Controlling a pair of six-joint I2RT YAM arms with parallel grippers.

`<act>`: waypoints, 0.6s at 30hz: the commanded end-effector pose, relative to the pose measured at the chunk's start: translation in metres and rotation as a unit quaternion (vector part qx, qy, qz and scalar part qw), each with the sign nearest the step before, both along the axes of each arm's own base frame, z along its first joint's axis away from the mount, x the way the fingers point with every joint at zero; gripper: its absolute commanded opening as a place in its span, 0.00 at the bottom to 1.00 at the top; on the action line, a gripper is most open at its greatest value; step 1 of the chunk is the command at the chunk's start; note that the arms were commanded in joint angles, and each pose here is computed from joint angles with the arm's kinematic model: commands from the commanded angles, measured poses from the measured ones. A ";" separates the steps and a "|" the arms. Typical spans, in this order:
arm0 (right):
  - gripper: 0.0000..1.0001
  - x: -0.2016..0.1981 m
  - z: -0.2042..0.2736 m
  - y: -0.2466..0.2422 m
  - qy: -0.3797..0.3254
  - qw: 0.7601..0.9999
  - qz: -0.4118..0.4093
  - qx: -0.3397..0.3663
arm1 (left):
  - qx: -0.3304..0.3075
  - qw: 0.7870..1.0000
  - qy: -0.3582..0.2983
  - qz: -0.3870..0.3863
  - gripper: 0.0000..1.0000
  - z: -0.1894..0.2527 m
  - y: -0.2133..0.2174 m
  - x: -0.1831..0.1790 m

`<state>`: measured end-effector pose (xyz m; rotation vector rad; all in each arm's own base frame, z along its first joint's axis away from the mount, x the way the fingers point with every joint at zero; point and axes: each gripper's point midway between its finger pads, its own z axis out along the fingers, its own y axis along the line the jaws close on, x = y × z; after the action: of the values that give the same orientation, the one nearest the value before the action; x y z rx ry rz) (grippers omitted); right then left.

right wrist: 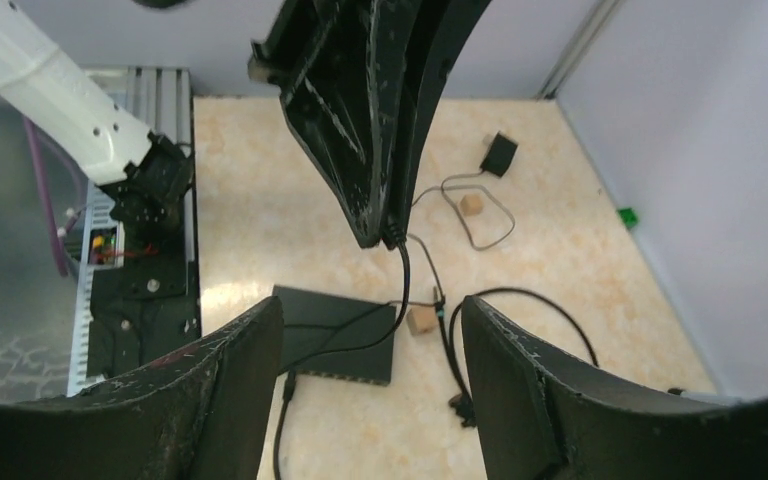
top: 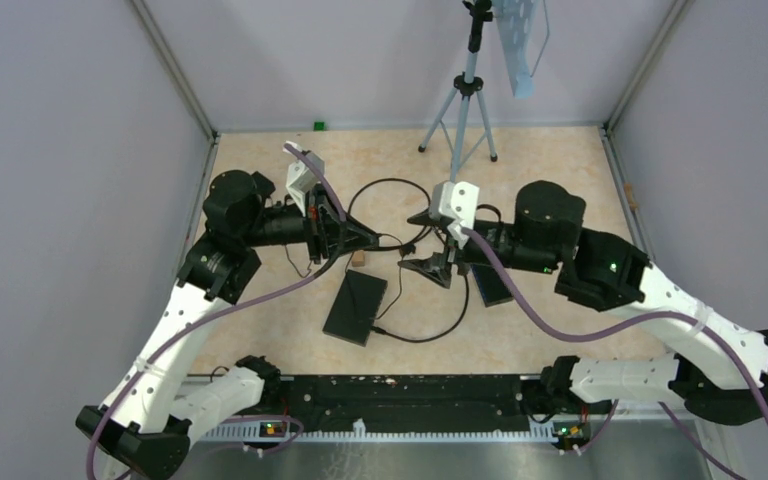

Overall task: Insert the plug into the switch port
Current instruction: Pick up the connector from the center of the board.

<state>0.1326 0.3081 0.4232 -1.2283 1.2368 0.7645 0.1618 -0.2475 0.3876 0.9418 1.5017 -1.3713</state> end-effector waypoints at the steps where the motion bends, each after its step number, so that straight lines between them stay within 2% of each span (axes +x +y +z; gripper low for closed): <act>1: 0.63 0.003 -0.019 0.009 0.034 0.999 -0.006 -0.031 | -0.007 0.998 -0.045 -0.034 0.00 0.016 0.003 -0.018; 13: 0.59 0.027 -0.028 0.027 0.009 0.998 -0.038 -0.044 | 0.010 0.999 -0.048 -0.018 0.00 0.010 0.005 -0.013; 18: 0.52 0.028 -0.030 0.031 -0.002 0.998 -0.027 -0.053 | 0.013 0.999 -0.050 -0.018 0.00 0.009 0.005 -0.013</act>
<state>0.1588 0.3318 0.3744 -1.2921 1.3837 0.6654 0.1530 -0.2439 0.3813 1.0058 1.5077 -1.3523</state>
